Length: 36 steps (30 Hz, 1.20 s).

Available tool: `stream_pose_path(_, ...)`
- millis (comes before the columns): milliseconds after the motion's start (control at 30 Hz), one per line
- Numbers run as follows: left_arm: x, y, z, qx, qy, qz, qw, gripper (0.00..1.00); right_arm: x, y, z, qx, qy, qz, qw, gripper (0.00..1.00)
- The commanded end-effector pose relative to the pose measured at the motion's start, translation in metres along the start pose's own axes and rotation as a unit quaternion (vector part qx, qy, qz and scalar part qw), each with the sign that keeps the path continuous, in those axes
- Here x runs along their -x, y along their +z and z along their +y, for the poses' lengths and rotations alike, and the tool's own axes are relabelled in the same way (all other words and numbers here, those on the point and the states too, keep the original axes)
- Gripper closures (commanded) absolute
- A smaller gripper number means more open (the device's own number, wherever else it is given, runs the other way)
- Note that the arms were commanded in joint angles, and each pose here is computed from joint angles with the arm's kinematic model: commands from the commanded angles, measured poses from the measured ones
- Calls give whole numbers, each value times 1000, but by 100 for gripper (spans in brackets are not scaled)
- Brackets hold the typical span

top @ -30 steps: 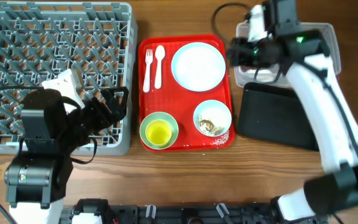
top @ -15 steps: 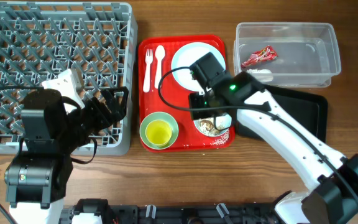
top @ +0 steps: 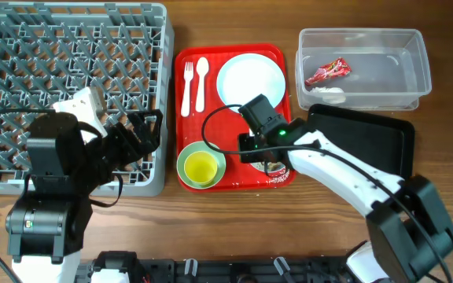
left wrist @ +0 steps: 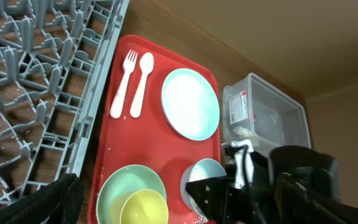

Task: Sort waste into correct bins and load items into the dishwasher rack
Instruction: 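Grasp the rim of the blue rice bowl with the right gripper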

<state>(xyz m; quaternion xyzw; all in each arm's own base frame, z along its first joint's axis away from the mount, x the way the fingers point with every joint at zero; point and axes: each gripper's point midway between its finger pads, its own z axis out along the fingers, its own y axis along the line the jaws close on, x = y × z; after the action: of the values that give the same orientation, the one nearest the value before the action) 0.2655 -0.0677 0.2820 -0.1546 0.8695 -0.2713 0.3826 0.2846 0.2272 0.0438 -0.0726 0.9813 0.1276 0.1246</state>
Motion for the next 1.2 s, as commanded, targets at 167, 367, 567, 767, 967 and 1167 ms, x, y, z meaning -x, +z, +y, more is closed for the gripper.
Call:
stream_pose_path(167,4,-4,-6,-9,13,-6,1000,0,-16,17,-7,-31,7,33,999,95)
stream_pose_path(367,4,-4,-6,-9,13,-6,1000,0,8,-27,7,-1,7,-17,1000,96)
stream_pose_path(567,4,-4,-6,-9,13,-6,1000,0,20,-62,14,24,32,-62,997,96)
stream_pose_path(767,4,-4,-6,-9,13,-6,1000,0,17,-63,9,11,31,-59,998,96)
stream_pose_path(967,4,-4,-6,-9,13,-6,1000,0,19,-70,6,-2,23,-61,998,96)
stream_pose_path(1167,4,-4,-6,-10,13,-6,1000,0,22,-98,-1,24,59,-71,995,96)
